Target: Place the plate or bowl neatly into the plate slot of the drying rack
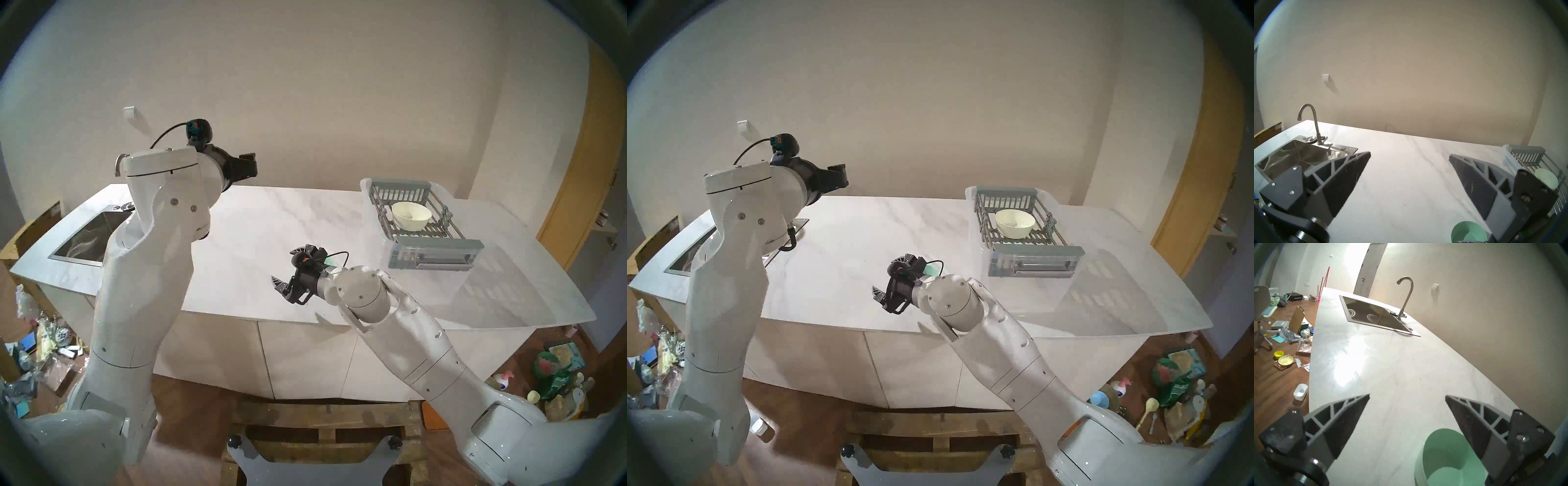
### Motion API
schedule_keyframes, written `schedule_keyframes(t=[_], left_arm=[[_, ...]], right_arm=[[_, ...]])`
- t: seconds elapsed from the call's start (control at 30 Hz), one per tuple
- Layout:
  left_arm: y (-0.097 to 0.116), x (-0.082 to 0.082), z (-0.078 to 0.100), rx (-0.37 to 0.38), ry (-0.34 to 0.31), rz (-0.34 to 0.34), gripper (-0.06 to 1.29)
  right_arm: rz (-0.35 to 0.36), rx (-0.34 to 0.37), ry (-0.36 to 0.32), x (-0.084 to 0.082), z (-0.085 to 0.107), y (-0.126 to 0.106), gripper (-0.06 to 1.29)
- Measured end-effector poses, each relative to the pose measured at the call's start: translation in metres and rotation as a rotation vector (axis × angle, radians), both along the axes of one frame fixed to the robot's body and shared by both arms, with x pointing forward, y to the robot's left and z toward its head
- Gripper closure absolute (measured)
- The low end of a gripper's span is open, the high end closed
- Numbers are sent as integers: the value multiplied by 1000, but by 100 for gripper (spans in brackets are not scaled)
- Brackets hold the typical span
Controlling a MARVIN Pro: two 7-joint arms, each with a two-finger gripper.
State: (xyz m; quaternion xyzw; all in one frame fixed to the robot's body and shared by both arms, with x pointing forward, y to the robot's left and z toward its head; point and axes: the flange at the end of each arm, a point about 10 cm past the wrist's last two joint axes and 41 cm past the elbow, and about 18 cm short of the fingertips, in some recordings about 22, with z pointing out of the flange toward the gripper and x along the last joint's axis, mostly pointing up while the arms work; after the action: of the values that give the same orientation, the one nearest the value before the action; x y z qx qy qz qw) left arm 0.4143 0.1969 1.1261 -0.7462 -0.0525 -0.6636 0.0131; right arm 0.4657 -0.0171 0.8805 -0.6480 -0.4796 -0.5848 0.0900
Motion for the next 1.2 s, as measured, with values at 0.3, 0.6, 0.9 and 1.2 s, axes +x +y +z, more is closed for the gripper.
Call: schedule_keyframes(t=[0.3, 0.6, 0.9, 1.2], left_arm=[[0, 0, 0, 0, 0, 0, -3], [0, 0, 0, 0, 0, -1, -3], [0, 0, 0, 0, 0, 0, -3], [0, 0, 0, 3, 0, 3, -3]], right_arm=[[22, -58, 35, 7, -3, -4, 1], [48, -123, 54, 13, -6, -6, 1], [64, -169, 62, 20, -9, -8, 1], [56, -209, 69, 32, -12, -16, 1]])
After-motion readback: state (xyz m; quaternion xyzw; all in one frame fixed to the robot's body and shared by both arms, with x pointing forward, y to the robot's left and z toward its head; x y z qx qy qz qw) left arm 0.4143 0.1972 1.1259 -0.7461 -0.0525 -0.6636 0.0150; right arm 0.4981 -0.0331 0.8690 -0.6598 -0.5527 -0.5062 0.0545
